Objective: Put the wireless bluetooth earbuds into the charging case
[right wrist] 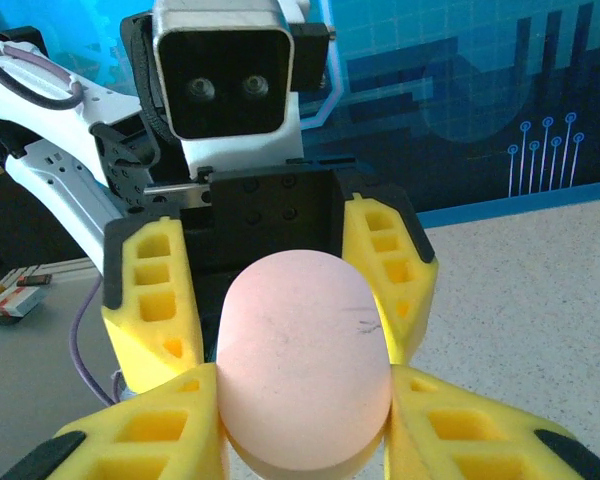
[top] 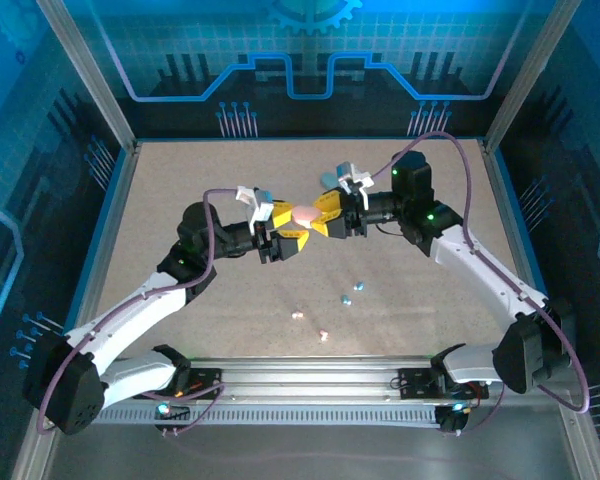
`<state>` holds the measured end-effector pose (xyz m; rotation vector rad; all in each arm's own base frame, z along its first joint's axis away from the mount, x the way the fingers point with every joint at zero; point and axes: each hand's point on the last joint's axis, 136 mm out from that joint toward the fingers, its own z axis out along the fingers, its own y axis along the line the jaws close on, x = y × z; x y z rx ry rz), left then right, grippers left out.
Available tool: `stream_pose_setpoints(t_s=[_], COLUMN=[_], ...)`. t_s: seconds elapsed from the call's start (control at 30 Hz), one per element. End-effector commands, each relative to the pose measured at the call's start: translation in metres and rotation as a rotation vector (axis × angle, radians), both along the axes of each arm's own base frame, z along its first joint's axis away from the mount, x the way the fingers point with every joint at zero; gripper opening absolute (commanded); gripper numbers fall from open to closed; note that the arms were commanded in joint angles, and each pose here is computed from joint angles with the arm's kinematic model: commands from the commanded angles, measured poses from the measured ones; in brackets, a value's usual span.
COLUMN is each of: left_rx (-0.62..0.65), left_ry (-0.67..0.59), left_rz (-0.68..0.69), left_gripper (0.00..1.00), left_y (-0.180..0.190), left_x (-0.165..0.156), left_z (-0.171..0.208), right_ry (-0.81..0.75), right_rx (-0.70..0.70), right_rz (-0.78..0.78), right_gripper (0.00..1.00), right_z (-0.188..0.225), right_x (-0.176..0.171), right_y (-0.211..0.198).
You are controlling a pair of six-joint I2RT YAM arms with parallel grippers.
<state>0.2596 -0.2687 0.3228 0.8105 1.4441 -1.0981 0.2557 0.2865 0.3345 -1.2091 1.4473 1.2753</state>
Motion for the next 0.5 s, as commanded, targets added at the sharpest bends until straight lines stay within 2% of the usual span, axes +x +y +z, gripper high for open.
stream_pose_setpoints(t_s=[0.0, 0.23, 0.47], left_rx=[-0.035, -0.031, -0.018], left_ry=[-0.082, -0.064, -0.062], left_rz=[-0.055, -0.062, -0.06], left_gripper=[0.63, 0.56, 0.54], left_y=[-0.0038, -0.0054, -0.0063], left_x=[-0.0081, -0.0073, -0.0064], left_z=[0.0198, 0.0181, 0.0156], right_ry=[-0.016, -0.021, -0.022], right_rx=[0.005, 0.006, 0.008], right_rz=[0.035, 0.036, 0.039], right_gripper=[0.37, 0.37, 0.37], right_z=[0.0071, 0.0082, 0.0092], right_x=[-0.0041, -0.0049, -0.0067], right_y=[0.0013, 0.003, 0.0047])
